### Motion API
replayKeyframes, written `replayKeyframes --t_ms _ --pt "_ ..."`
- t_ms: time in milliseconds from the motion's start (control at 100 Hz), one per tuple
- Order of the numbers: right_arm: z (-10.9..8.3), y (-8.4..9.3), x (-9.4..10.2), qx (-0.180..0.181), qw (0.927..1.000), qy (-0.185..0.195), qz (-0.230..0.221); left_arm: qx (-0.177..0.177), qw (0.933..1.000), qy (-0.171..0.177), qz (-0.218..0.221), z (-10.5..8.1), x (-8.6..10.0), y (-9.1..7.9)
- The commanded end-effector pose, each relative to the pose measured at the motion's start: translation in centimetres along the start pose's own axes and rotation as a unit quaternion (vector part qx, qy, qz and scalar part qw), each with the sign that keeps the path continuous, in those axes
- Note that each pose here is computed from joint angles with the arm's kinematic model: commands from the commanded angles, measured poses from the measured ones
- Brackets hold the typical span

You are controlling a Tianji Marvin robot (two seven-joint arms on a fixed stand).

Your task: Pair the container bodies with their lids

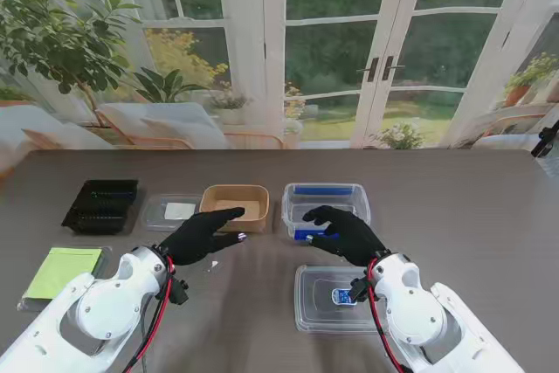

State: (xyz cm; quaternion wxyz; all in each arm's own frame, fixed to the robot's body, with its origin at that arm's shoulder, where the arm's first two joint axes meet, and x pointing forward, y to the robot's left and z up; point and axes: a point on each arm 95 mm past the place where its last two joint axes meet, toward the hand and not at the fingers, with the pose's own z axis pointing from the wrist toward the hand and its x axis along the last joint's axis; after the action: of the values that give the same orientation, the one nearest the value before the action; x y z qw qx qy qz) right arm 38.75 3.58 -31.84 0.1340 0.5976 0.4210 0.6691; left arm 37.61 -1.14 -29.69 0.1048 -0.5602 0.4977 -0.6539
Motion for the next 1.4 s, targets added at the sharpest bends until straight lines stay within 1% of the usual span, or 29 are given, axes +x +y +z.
replayKeyframes --t_ms 0,360,540,660,840,980,1120,1250,1390 --pt "-0.2 -0.5 0.0 0.011 0.9999 -0.001 0.003 -0.008 1.0 0.0 -0.003 0.0 0.1 0.2" --pt "-0.1 -0.3 -0.1 0.009 0.9999 -0.004 0.008 -0.005 1.0 0.003 0.001 0.1 0.1 0.2" --pt "-0.2 -0.2 -0.1 0.008 0.9999 -0.004 0.01 0.002 1.0 0.0 0.007 0.2 0.0 0.2" --pt "-0.8 0.2 0.4 0.01 0.9999 -0.003 0.012 0.008 0.9998 -0.006 0.017 0.0 -0.1 0.1" --pt "-0.9 0.1 0.5 0.017 0.9997 -0.004 0.019 0.026 0.9987 -0.023 0.039 -0.4 -0.6 -0.2" --pt "-0.9 0.0 0.6 0.021 0.9995 -0.004 0.023 0.028 0.9983 -0.032 0.039 -0.4 -1.3 -0.5" --pt "-1.0 0.0 0.7 0.021 0.9995 -0.004 0.024 0.035 0.9978 -0.041 0.038 -0.1 -2.1 -1.3" --pt "-1.0 -0.1 0.6 0.022 0.9994 -0.004 0.027 0.058 0.9963 -0.048 0.043 0.1 -2.9 -2.5" --pt "-1.2 -0.2 0.6 0.026 0.9991 -0.004 0.033 0.059 0.9943 -0.074 0.049 -0.2 -4.2 -4.2"
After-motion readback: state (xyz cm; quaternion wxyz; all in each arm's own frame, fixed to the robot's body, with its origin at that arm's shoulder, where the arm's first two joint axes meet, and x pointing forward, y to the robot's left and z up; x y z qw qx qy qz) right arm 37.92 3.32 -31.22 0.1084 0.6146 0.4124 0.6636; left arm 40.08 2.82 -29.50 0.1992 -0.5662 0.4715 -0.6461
